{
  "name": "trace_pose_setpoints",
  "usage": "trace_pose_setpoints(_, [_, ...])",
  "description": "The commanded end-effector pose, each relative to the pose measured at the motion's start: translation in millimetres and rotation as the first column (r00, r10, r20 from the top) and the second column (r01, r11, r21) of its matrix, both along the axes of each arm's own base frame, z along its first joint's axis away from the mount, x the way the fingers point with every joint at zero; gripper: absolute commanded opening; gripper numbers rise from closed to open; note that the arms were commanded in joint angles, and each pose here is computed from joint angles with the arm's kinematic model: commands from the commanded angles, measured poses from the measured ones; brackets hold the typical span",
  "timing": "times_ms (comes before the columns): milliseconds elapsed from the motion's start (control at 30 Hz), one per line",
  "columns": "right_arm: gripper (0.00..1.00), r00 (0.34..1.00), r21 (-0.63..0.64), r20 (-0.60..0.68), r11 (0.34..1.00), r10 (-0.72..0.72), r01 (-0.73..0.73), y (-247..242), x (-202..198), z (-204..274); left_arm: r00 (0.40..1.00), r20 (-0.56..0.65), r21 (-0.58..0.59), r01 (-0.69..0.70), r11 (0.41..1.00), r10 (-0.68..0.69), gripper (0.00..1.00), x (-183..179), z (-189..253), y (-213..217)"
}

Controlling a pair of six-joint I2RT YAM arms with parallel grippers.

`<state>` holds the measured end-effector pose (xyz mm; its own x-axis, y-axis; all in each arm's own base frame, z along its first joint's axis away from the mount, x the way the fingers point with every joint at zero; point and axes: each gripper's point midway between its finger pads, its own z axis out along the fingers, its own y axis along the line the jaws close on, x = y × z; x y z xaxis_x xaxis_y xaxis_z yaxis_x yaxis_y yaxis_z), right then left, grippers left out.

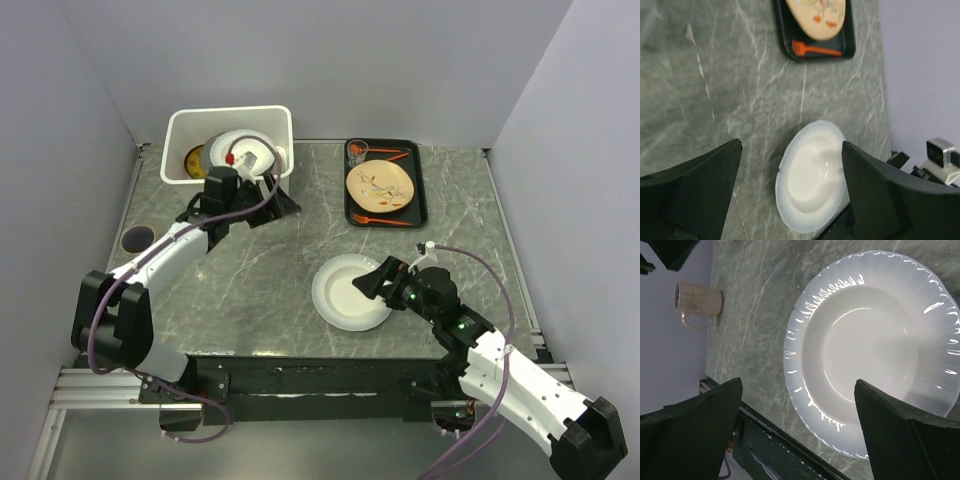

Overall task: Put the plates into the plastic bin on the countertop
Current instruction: Pick up the plate at the center of the board.

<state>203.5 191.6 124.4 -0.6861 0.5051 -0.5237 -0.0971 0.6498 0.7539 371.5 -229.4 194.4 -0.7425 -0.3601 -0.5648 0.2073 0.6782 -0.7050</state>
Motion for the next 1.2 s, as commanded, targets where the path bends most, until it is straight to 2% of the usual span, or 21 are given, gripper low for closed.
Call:
trace_pose_setpoints(0, [1.00,1.000,0.016,0.004,1.000,0.007,-0.007,3.0,0.0,-2.0,0.998,0.000,-0.043,0.063,0.997,-0.063,0.83,-13.0,-22.5,-13.3])
trace_pose_setpoints(300, [1.00,1.000,0.008,-0.007,1.000,0.002,-0.002,2.6,0.7,-5.2,0.966,-0.109,-0.016,0.233,0.972,-0.233,0.78,-50.5,-82.3,-67.7])
trace_pose_setpoints(800, [1.00,1.000,0.019,0.011,1.000,-0.001,0.001,2.9,2.0,-0.9,0.918,-0.230,-0.034,0.325,0.945,-0.324,0.70,-86.6,-140.2,-107.1])
trace_pose_setpoints(933, [1.00,1.000,0.016,0.019,1.000,-0.004,0.004,1.6,2.6,0.1,0.909,-0.249,-0.037,0.337,0.941,-0.335,0.62,-92.3,-147.7,-111.9])
trace_pose_setpoints(1000, [1.00,1.000,0.018,0.018,1.000,-0.004,0.004,1.8,2.1,-0.1,0.907,-0.253,-0.042,0.337,0.940,-0.337,0.56,-93.4,-150.4,-112.1])
trace_pose_setpoints(1033, [1.00,1.000,0.016,0.017,1.000,-0.004,0.003,1.6,2.0,-0.8,0.906,-0.257,-0.041,0.337,0.940,-0.336,0.48,-93.7,-151.8,-111.8])
trace_pose_setpoints(1067, [1.00,1.000,0.018,0.017,1.000,-0.004,0.004,1.6,2.0,-0.4,0.904,-0.258,-0.041,0.341,0.939,-0.340,0.29,-93.5,-151.8,-112.4])
trace_pose_setpoints(1133, [1.00,1.000,0.018,0.013,1.000,-0.003,0.003,1.7,1.6,-1.4,0.905,-0.261,-0.032,0.340,0.940,-0.336,0.13,-93.3,-152.2,-111.3])
trace_pose_setpoints(1167, [1.00,1.000,0.017,0.013,1.000,-0.001,0.001,1.7,1.2,-2.2,0.906,-0.256,-0.030,0.341,0.940,-0.337,0.01,-92.5,-150.6,-111.5])
